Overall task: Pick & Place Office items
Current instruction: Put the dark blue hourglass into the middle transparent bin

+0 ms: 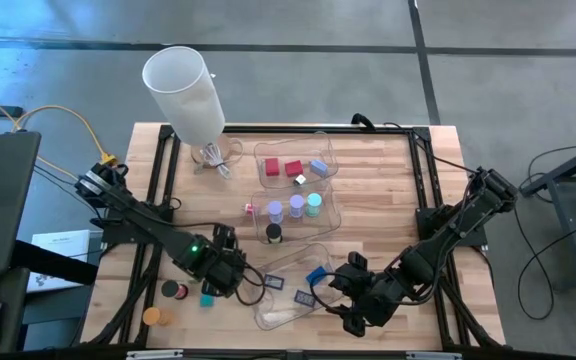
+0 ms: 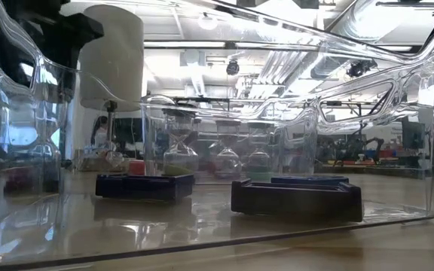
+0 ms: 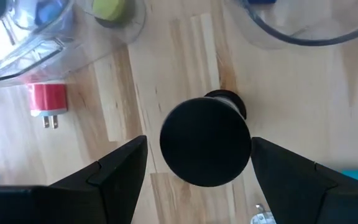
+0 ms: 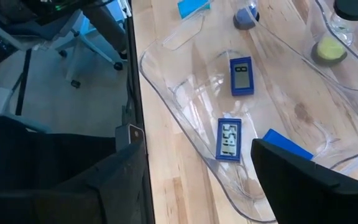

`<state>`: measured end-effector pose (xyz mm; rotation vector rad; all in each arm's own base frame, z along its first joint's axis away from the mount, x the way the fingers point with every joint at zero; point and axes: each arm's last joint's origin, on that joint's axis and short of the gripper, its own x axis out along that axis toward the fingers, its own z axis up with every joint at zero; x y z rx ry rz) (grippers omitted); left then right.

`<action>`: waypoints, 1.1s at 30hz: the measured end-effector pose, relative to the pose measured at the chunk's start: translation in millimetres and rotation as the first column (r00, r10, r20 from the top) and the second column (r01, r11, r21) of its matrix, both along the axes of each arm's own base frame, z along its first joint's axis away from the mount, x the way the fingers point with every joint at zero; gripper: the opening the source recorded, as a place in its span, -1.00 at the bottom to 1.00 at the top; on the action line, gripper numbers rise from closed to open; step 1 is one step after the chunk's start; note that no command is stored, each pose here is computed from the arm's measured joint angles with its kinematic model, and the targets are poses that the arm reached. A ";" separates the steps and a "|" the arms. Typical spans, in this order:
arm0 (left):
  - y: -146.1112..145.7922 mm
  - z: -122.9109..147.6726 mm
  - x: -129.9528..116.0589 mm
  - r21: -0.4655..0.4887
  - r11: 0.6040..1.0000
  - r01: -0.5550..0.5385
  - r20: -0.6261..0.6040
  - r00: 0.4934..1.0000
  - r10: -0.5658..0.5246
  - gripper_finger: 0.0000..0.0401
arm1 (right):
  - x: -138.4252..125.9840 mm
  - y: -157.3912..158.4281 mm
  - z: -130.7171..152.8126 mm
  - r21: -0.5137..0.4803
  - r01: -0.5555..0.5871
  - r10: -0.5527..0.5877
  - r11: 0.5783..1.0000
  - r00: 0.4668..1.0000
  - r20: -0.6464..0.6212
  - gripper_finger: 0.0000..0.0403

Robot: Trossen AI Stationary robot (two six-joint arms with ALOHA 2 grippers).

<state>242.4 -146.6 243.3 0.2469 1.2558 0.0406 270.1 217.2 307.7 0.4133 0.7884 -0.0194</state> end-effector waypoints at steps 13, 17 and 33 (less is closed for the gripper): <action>-4.3 -17.8 8.7 0.026 0.998 0.056 -0.066 0.996 -0.054 0.38 | -0.1 -0.1 -0.1 -0.003 -0.001 0.001 1.000 1.000 0.000 0.41; -4.9 -18.4 9.6 0.024 0.998 0.066 -0.064 0.996 -0.064 0.32 | -0.1 -0.1 -0.1 -0.004 0.000 0.000 1.000 1.000 0.000 0.41; -5.4 -16.8 10.1 0.010 0.998 0.067 -0.053 0.996 -0.066 0.01 | 0.0 -0.3 -0.1 -0.005 0.000 0.000 1.000 1.000 -0.001 0.41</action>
